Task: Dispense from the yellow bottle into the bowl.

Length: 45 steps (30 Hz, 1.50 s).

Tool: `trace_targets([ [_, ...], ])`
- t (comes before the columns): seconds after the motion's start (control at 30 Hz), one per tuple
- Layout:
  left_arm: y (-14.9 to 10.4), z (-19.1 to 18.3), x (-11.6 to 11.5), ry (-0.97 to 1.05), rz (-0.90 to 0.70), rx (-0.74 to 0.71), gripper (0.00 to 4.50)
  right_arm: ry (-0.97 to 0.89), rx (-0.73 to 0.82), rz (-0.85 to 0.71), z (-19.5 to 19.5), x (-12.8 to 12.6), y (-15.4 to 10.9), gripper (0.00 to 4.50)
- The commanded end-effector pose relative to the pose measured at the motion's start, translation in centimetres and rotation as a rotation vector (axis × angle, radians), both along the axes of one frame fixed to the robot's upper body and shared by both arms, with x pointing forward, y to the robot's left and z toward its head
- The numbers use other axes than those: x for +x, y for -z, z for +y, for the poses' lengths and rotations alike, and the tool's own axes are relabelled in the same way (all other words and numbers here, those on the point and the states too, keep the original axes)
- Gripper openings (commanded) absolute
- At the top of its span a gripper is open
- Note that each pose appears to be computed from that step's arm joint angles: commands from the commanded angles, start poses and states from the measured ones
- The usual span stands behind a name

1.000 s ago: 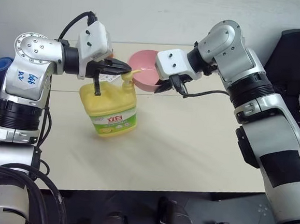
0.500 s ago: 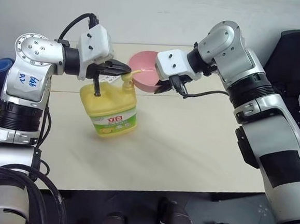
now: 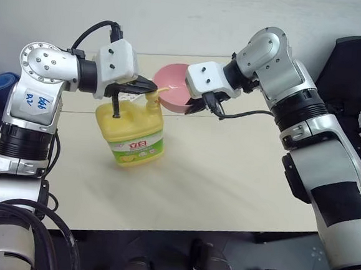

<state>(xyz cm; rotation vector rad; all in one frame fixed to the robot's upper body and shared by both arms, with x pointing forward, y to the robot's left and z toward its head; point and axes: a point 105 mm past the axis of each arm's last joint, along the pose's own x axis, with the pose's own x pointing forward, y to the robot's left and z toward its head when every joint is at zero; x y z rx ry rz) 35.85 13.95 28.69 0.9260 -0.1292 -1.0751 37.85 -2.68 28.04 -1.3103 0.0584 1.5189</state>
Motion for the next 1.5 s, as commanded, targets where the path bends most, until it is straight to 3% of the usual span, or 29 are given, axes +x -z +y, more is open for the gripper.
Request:
trace_targets([
  [0.03, 9.3, 0.7, 0.4, -0.029, 0.314, 0.189, 0.01, -0.079, 0.035, -0.047, 1.1, -1.2, -2.1, 0.00],
  [0.13, 8.4, 0.6, 0.6, -0.036, 0.300, 0.150, 0.01, -0.078, 0.037, -0.049, 1.1, -1.2, -2.2, 0.00],
  [0.4, -1.6, -0.2, 0.0, -0.024, 0.285, -0.246, 0.01, -0.069, 0.060, -0.039, 0.6, -1.1, -2.3, 0.00],
  [0.6, -7.7, 1.1, -4.0, 0.057, 0.265, -0.391, 1.74, -0.054, 0.093, -0.027, -0.4, -1.2, -2.5, 0.00],
  [0.77, -10.0, 3.4, -8.9, 0.074, 0.262, -0.404, 3.19, -0.035, 0.095, -0.005, -2.6, -1.6, -1.2, 0.00],
  [0.93, -8.0, 7.0, -14.8, -0.036, 0.399, -0.280, 4.47, 0.037, 0.094, 0.003, -5.4, -1.5, 1.6, 0.00],
  [1.1, -3.7, 9.7, -19.4, -0.239, 0.544, -0.249, 4.47, 0.131, 0.122, 0.041, -7.5, -1.7, 5.9, 0.00],
  [1.3, 1.1, 12.3, -22.8, -0.473, 0.578, -0.277, 4.47, 0.224, 0.135, 0.050, -8.3, -1.8, 11.0, 0.00],
  [1.5, 2.2, 12.6, -23.9, -0.519, 0.584, -0.315, 4.47, 0.268, 0.119, 0.012, -8.2, -0.9, 14.1, 0.00],
])
